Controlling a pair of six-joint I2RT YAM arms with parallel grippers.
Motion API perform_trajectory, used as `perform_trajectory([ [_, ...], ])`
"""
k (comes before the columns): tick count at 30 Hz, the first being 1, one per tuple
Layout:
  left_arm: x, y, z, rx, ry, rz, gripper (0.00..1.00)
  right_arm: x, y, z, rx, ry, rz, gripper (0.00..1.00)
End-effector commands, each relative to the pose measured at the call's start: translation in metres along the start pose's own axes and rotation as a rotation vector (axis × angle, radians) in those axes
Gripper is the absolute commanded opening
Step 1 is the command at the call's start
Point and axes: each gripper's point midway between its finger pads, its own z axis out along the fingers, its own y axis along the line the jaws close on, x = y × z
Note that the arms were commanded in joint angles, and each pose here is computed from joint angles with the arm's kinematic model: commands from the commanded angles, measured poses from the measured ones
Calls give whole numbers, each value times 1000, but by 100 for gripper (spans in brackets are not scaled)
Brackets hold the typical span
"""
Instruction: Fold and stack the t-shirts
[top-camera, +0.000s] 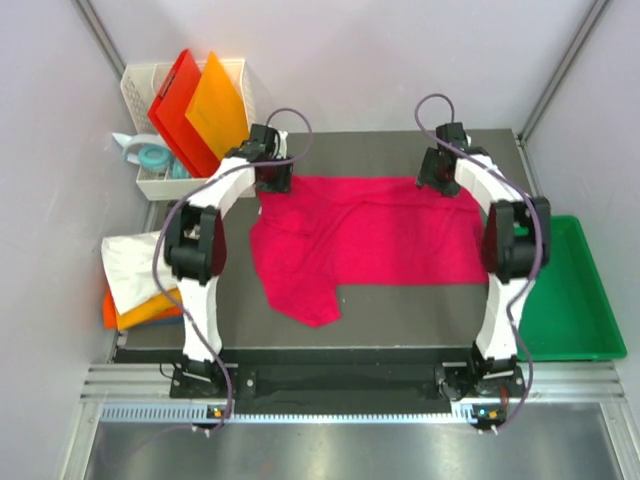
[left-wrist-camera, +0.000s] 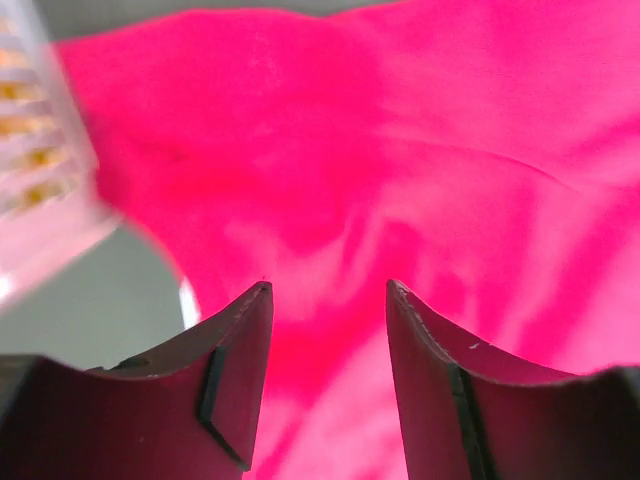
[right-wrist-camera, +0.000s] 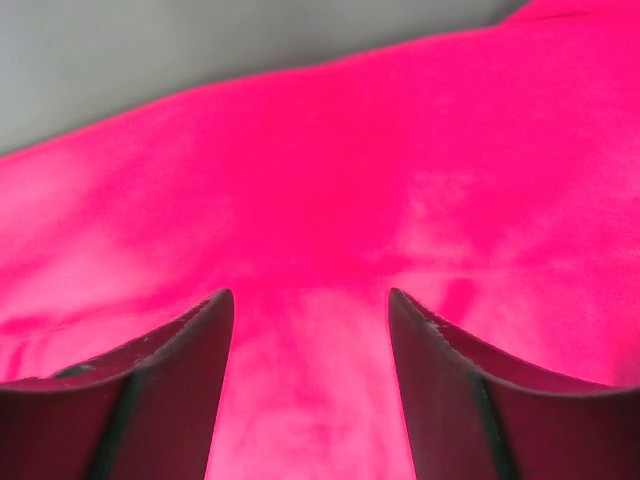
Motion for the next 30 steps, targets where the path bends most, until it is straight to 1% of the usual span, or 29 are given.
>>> perform_trajectory([
  [1,-84,-41,-142,125,-408,17,55,-55,35,-117,-102,-345,-35,66],
  [2,-58,-45,-138,143,-357,29,55,-48,35,-126,-103,-355,-42,66],
  [3,-45,-55,-143,158,-342,52,53,-33,29,-139,-102,-367,-50,65],
  [4,-33,-61,-159,164,-340,78,50,-21,32,-145,-115,-366,-67,65],
  [5,-4,-59,-149,144,-281,113,46,-11,30,-148,-116,-364,-70,64],
  [6,12,-68,-148,149,-259,152,40,7,23,-153,-117,-352,-75,63],
  [7,39,-66,-147,138,-213,177,37,20,26,-155,-130,-337,-78,62],
  [8,56,-66,-146,122,-175,210,35,42,21,-148,-122,-299,-89,61],
  [9,70,-64,-147,131,-146,228,34,50,22,-158,-139,-308,-90,60],
  [10,89,-61,-149,135,-116,250,33,66,33,-161,-161,-298,-110,59],
  [11,106,-55,-151,126,-70,282,33,87,30,-156,-150,-267,-131,59],
  [12,113,-53,-159,128,-67,301,34,96,33,-162,-159,-272,-145,58],
  [13,129,-48,-158,127,-30,339,33,115,46,-166,-183,-255,-167,58],
  [14,145,-46,-163,135,22,355,33,130,45,-164,-181,-236,-183,57],
  [15,149,-46,-170,147,17,375,33,147,56,-167,-205,-218,-195,57],
  [17,163,-41,-173,138,40,398,34,170,58,-164,-202,-190,-211,55],
  [18,168,-41,-179,146,41,404,34,185,66,-166,-217,-174,-218,55],
  [20,177,-42,-183,170,56,425,35,202,69,-162,-210,-152,-239,54],
  [21,188,-47,-189,217,80,431,35,215,76,-164,-223,-140,-251,54],
  [23,197,-56,-197,293,95,482,34,225,79,-162,-205,-129,-278,54],
  [25,198,-60,-211,330,99,505,36,237,88,-168,-218,-131,-323,54],
  [26,195,-60,-213,324,88,512,36,236,96,-173,-230,-154,-343,53],
  [27,191,-57,-215,298,68,505,36,245,107,-181,-263,-165,-391,53],
  [28,179,-45,-211,202,32,471,36,248,118,-188,-295,-179,-414,53],
  [29,176,-40,-211,175,15,463,37,250,130,-193,-320,-188,-438,53],
  [30,175,-38,-209,159,13,453,36,261,140,-201,-354,-189,-499,53],
])
